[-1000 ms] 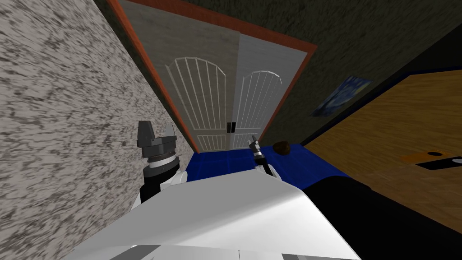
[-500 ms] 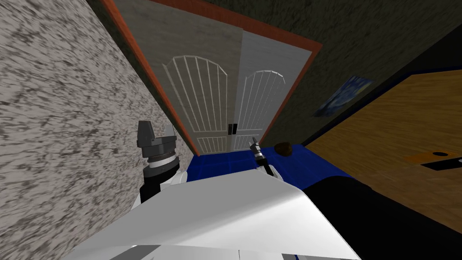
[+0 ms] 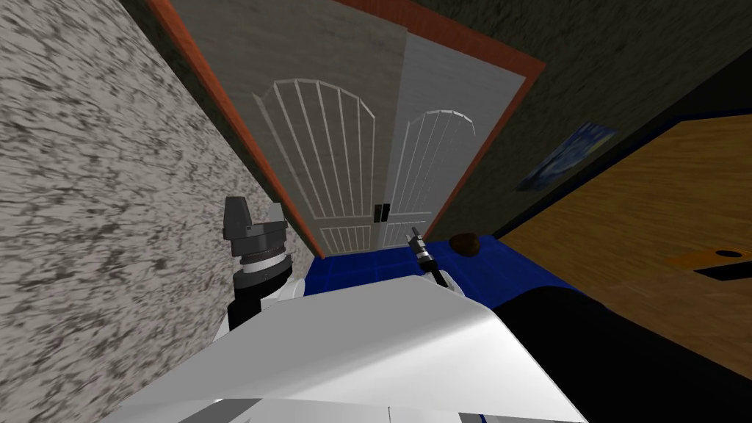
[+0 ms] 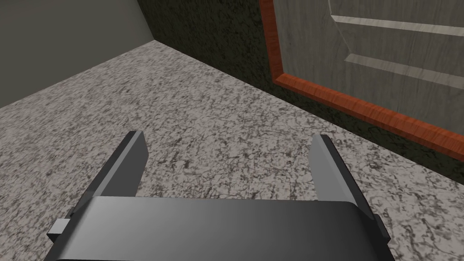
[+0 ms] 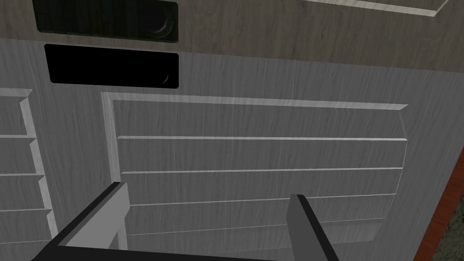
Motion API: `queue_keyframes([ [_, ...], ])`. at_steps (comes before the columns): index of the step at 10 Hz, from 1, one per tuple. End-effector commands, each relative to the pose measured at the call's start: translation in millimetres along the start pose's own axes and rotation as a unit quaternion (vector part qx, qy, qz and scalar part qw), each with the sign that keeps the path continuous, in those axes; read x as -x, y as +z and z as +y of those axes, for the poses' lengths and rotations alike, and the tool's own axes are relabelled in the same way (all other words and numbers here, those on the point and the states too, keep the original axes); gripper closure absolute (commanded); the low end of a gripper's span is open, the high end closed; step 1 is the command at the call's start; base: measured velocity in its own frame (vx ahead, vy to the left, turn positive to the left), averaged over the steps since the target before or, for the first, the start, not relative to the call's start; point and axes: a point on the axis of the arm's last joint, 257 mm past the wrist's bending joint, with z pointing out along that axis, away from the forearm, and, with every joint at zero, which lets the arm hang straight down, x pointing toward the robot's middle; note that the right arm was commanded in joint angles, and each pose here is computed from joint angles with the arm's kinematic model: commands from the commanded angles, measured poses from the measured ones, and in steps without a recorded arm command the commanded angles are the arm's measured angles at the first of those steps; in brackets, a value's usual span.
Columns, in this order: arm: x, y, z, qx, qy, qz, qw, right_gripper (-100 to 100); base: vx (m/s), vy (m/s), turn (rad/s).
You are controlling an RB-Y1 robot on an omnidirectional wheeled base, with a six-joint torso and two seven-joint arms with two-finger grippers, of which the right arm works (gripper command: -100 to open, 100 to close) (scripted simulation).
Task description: Pull the door open
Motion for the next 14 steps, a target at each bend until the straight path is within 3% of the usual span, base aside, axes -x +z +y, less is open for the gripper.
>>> queue_keyframes([
  [1, 7.6, -4.5, -11.0, -0.013, 0.002, 0.000, 0.9999, -100, 0.146, 0.075, -0.030],
  [7, 38.3, -21.8, -48.0, -0.059, 0.006, -0.003, 0.9982, -100, 0.186, 0.087, -0.031],
  [14, 63.3, -36.1, -71.0, -0.091, 0.008, -0.008, 0.9958, -100, 0.177, 0.067, -0.017],
])
